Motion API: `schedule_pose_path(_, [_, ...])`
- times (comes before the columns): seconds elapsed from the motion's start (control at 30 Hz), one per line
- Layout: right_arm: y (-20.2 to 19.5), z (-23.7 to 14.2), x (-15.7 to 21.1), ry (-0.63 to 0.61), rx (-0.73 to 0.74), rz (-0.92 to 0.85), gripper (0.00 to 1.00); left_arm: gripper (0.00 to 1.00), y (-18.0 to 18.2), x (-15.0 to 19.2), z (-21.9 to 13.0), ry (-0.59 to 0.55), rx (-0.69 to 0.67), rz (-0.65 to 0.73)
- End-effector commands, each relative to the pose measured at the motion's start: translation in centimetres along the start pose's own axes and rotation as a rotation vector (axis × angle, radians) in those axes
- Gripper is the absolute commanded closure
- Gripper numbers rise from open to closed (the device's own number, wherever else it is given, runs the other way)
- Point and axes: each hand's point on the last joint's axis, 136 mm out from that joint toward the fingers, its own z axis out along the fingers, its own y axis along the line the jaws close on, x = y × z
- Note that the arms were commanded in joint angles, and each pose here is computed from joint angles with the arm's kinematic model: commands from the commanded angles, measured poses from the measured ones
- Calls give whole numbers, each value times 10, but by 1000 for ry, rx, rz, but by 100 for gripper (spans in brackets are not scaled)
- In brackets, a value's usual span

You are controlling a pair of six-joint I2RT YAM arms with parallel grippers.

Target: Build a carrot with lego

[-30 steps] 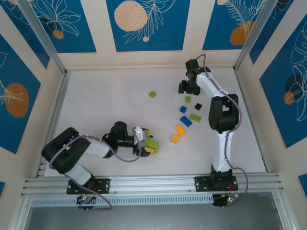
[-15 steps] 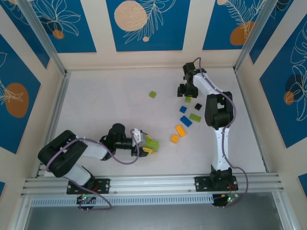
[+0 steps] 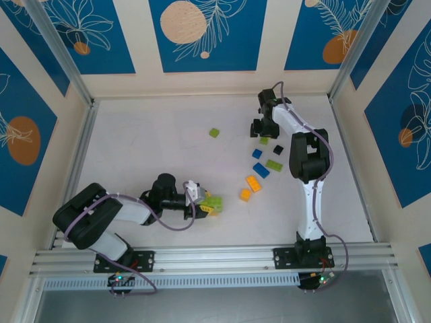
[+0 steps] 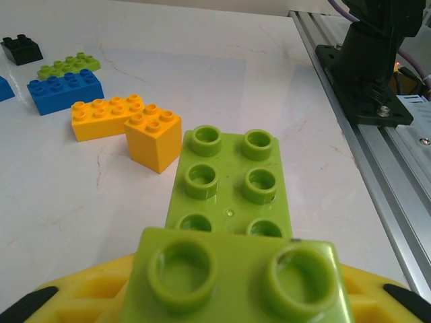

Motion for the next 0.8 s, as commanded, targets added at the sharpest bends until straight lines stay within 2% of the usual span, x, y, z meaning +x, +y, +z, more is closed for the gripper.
schedule_pose_path(0.0, [-1, -21, 1, -23, -28, 2, 41, 59, -4, -5, -4, -22, 25, 11])
schedule_pose_path(0.33, [-11, -13, 11, -6, -27, 25, 43, 62, -5, -6, -4, -24, 28, 18])
schedule_pose_path(0.77, [-4, 3, 0, 14, -41, 28, 44, 62, -4, -3, -2, -11, 29, 16])
